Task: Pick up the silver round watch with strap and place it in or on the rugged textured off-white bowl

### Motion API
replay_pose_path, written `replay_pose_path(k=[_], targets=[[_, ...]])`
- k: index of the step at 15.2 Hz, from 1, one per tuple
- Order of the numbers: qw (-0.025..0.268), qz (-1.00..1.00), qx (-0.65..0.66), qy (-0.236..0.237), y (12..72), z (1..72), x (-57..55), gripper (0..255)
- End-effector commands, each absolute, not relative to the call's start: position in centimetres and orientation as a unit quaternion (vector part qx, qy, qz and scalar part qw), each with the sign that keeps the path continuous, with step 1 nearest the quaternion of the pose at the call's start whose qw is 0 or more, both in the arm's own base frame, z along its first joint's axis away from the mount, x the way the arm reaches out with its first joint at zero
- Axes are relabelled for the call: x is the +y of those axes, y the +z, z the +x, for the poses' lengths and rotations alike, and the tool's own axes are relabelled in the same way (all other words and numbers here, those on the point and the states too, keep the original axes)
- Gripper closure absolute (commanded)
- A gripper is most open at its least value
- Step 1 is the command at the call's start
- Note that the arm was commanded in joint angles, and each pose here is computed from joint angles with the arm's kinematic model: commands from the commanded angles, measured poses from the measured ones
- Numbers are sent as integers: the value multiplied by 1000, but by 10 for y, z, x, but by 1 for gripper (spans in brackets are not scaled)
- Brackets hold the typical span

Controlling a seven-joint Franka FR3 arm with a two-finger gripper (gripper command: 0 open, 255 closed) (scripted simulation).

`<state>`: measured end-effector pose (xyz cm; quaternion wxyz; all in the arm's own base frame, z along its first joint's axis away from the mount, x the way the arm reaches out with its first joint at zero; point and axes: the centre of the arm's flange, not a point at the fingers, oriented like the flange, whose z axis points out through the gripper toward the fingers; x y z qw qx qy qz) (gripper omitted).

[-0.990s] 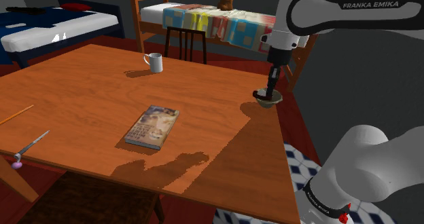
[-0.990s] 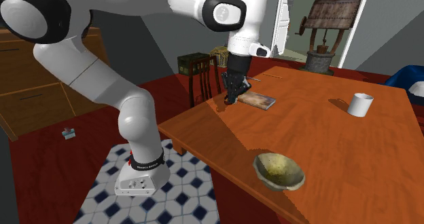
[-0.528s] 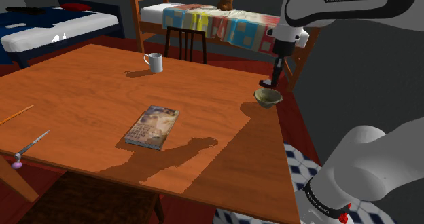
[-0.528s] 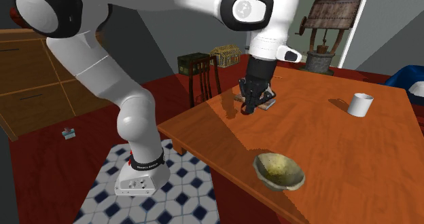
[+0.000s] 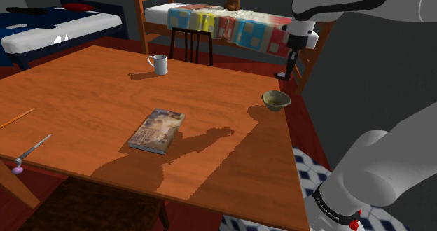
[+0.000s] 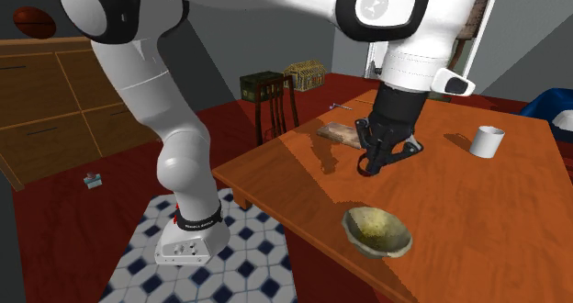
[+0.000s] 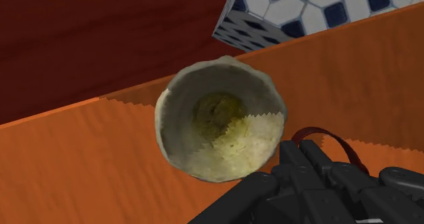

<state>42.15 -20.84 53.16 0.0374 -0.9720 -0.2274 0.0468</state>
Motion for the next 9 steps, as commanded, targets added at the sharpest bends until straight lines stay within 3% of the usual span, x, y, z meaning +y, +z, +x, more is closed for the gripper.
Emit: replay_pose_path(k=[1,9], targets=[[37,-972,-228,47,533,431,-233,255],[37,-972,-228,47,496,433,-239,255]])
